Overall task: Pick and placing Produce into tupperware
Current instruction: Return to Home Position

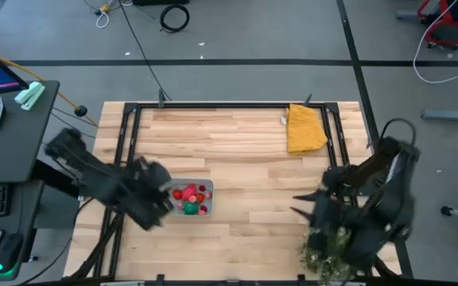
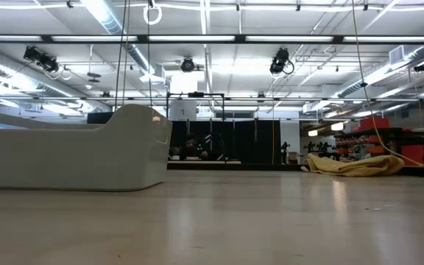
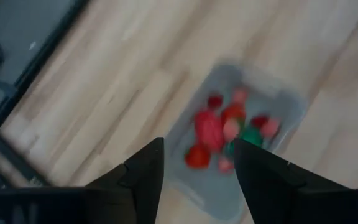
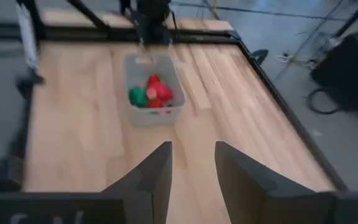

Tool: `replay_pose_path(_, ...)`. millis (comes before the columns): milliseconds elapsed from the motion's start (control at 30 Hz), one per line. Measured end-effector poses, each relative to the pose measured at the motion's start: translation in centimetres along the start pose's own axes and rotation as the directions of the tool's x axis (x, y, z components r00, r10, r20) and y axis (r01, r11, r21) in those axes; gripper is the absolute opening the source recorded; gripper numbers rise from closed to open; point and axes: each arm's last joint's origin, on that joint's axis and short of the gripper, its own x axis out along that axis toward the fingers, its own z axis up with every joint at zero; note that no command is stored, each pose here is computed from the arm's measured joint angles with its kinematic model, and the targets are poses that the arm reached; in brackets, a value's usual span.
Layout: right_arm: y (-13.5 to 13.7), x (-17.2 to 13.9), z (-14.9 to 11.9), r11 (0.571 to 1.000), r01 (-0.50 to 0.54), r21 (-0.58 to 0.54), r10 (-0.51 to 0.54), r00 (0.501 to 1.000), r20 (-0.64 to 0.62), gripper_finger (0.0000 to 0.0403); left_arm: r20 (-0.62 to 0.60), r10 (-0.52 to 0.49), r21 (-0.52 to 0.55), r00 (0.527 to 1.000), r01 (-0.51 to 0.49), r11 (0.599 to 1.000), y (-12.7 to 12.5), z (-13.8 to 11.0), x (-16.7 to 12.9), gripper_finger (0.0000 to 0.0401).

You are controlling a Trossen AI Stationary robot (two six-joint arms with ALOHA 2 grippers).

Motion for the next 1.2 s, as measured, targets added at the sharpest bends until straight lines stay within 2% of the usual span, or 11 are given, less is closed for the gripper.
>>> replay_pose_path(133,-3.2,-3.2,0.2,0.988,-0.107,0.107,0.103,0.994,0.042,0.013,0.157,-0.13,-0.172,0.979,0.157,0.973,5.5,-0.2,-4.1,0.0197)
replay_pose_path(267,-4.5,-4.8,-1.3,0.985,-0.143,0.092,0.135,0.987,0.092,0.013,0.268,-0.258,-0.256,0.928,0.327,0.91,11.1,-1.0,-7.0,0.0201)
replay_pose_path(367,-5.1,-4.8,-3.7,0.983,-0.138,0.125,0.12,0.982,0.144,0.013,0.327,-0.306,-0.293,0.894,0.404,0.867,13.6,-1.4,-7.9,0.0203)
replay_pose_path(433,-5.3,-4.4,-5.7,0.973,-0.163,0.164,0.136,0.977,0.166,0.013,0.354,-0.308,-0.295,0.883,0.418,0.859,14.2,-1.7,-8.0,0.0203)
replay_pose_path(600,-4.2,-2.3,-11.8,0.927,-0.288,0.242,0.233,0.944,0.233,0.013,0.396,-0.266,-0.318,0.879,0.403,0.858,12.0,-2.7,-6.0,0.0196)
replay_pose_path(733,-3.9,-0.6,-15.4,0.871,-0.393,0.296,0.31,0.905,0.291,0.013,0.401,-0.336,-0.318,0.852,0.474,0.821,8.4,-3.9,-3.6,0.0193)
replay_pose_path(833,-3.7,0.7,-16.8,0.84,-0.454,0.298,0.347,0.871,0.349,0.013,0.416,-0.464,-0.25,0.782,0.589,0.769,5.3,-4.7,-1.9,0.0196)
replay_pose_path(933,-4.0,1.9,-16.8,0.808,-0.518,0.279,0.398,0.83,0.39,0.013,0.484,-0.59,-0.132,0.647,0.72,0.681,2.8,-4.7,-0.8,0.0199)
replay_pose_path(1033,-4.3,3.1,-15.1,0.743,-0.645,0.178,0.517,0.722,0.459,0.013,0.542,-0.684,0.001,0.489,0.813,0.582,2.0,-3.7,-0.1,0.0201)
replay_pose_path(1133,-4.6,4.5,-12.9,0.607,-0.794,-0.048,0.693,0.498,0.52,0.013,0.556,-0.745,0.107,0.37,0.856,0.505,2.2,-2.3,0.5,0.0199)
replay_pose_path(1200,-5.0,5.6,-11.8,0.515,-0.839,-0.176,0.775,0.368,0.514,0.013,0.537,-0.775,0.167,0.333,0.858,0.485,2.3,-1.7,1.1,0.0197)
